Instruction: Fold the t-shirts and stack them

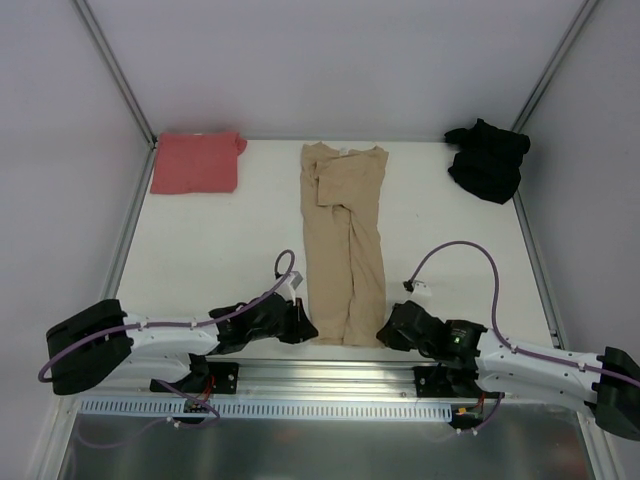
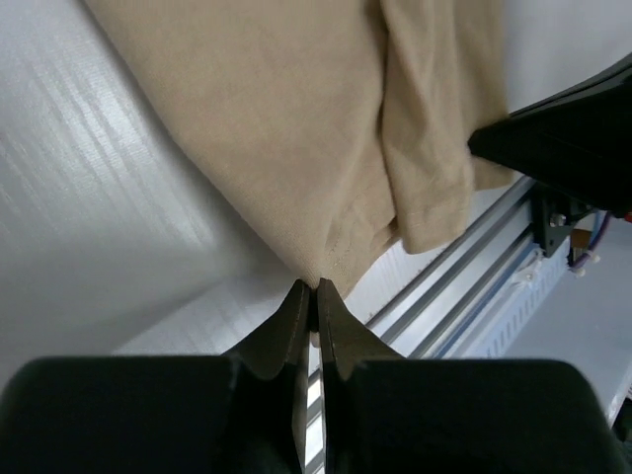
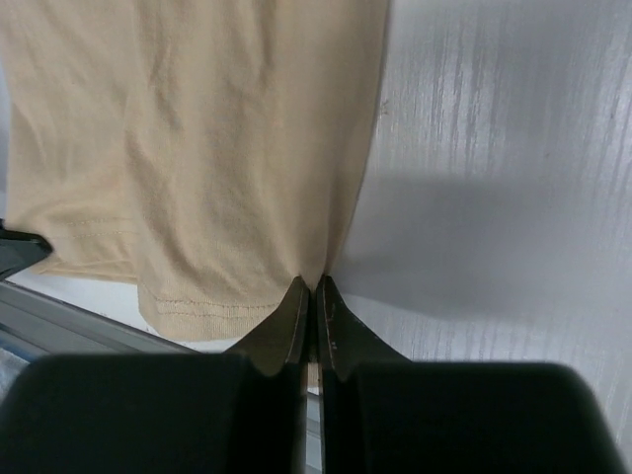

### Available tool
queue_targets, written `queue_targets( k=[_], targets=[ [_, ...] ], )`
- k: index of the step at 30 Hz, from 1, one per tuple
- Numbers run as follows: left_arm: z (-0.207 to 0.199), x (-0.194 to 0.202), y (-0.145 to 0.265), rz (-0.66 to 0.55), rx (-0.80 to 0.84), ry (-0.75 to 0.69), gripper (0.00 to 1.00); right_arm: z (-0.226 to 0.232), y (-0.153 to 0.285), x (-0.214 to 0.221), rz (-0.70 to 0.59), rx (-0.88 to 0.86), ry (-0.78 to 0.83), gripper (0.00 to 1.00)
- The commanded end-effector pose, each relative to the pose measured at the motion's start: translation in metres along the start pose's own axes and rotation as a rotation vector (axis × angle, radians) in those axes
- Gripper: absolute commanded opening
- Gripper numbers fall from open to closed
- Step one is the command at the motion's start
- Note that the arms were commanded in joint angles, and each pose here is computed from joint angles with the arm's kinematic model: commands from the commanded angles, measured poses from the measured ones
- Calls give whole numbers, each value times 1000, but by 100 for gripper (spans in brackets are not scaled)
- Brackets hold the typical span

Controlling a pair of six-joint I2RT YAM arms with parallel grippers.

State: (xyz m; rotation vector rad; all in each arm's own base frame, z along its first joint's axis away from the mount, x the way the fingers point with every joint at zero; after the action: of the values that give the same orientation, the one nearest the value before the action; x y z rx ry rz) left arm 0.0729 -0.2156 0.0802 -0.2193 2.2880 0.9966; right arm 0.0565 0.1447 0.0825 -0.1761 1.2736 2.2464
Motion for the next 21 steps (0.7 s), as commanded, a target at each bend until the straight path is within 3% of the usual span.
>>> queue_targets(
  k=[1,10,21],
  targets=[
    [-8,-9,11,-32,30,-23,0,-7,8,2,27,62,38,1],
    [-6,-7,38,-50,26,-12,0,1,19,4,45,50,72,1],
    [-6,8,42,-27,34,7,0,8,35,13,62,3,78,1]
  ],
)
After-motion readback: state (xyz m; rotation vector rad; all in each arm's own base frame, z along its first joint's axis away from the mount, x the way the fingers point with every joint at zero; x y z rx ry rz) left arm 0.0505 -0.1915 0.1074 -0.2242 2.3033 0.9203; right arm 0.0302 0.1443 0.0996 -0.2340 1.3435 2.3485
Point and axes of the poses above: each gripper's point midway between its finger pads, its own y axis back along the fingers, its own z axis along the line the jaws close on, x = y × z, the point moved 9 cm from there along y, back along the fingers, and after that the axes turned 12 degrees about -y, right-handed, at the moved point
